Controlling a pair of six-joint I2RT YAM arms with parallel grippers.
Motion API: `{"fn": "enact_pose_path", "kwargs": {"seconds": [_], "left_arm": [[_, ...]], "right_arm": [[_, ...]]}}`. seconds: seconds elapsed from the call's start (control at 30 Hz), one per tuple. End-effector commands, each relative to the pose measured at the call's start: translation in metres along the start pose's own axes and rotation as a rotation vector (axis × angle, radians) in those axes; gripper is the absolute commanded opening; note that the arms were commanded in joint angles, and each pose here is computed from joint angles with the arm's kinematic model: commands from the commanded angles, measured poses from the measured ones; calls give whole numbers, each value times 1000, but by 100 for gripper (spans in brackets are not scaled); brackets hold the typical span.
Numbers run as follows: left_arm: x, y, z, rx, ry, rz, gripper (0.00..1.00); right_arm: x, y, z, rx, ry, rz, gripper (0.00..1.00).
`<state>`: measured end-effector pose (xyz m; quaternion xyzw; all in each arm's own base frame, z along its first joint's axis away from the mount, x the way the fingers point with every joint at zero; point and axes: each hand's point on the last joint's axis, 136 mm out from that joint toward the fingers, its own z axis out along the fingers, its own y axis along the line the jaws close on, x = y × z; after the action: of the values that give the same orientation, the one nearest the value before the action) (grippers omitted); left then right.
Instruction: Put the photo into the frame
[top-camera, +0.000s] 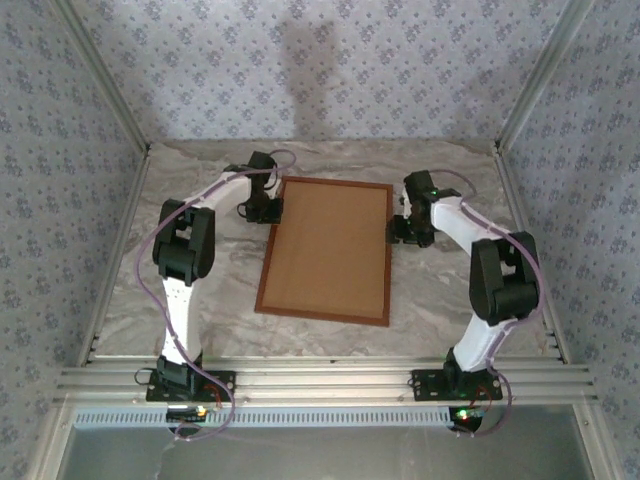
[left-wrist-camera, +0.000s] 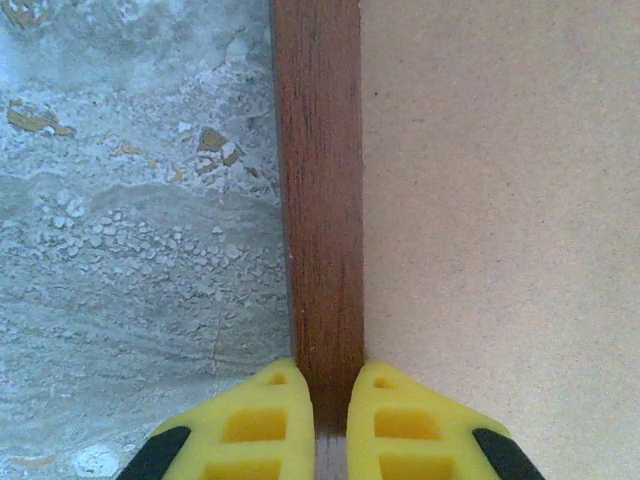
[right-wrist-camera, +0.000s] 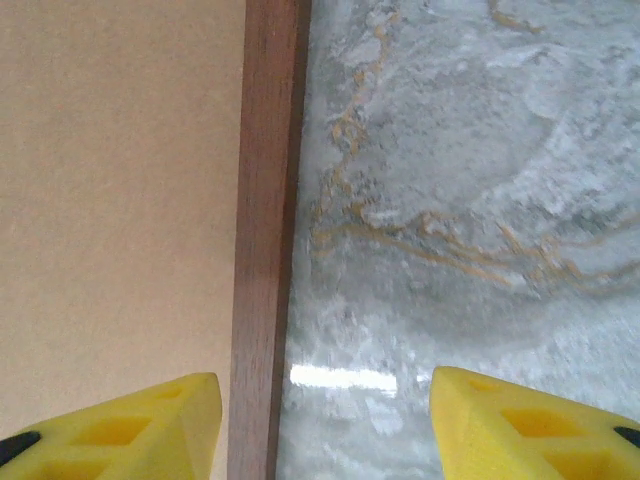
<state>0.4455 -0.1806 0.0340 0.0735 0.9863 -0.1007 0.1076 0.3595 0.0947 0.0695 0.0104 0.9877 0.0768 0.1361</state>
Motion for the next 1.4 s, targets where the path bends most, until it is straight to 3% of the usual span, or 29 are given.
{"fn": "enact_pose_path", "kwargs": {"seconds": [0.0, 0.33, 0.67, 1.37], "left_arm": [[9, 11, 12, -54, 52, 25, 0], [15, 12, 14, -56, 68, 24, 0], [16, 11, 13, -51, 67, 23, 0], [19, 12, 16, -52, 77, 22, 0]], "right_arm": [[13, -14, -9, 32, -7, 67, 58], [67, -12, -15, 13, 40, 139, 56], [109, 19, -6, -95, 83, 140, 53], [114, 23, 11, -27, 117, 92, 52]]}}
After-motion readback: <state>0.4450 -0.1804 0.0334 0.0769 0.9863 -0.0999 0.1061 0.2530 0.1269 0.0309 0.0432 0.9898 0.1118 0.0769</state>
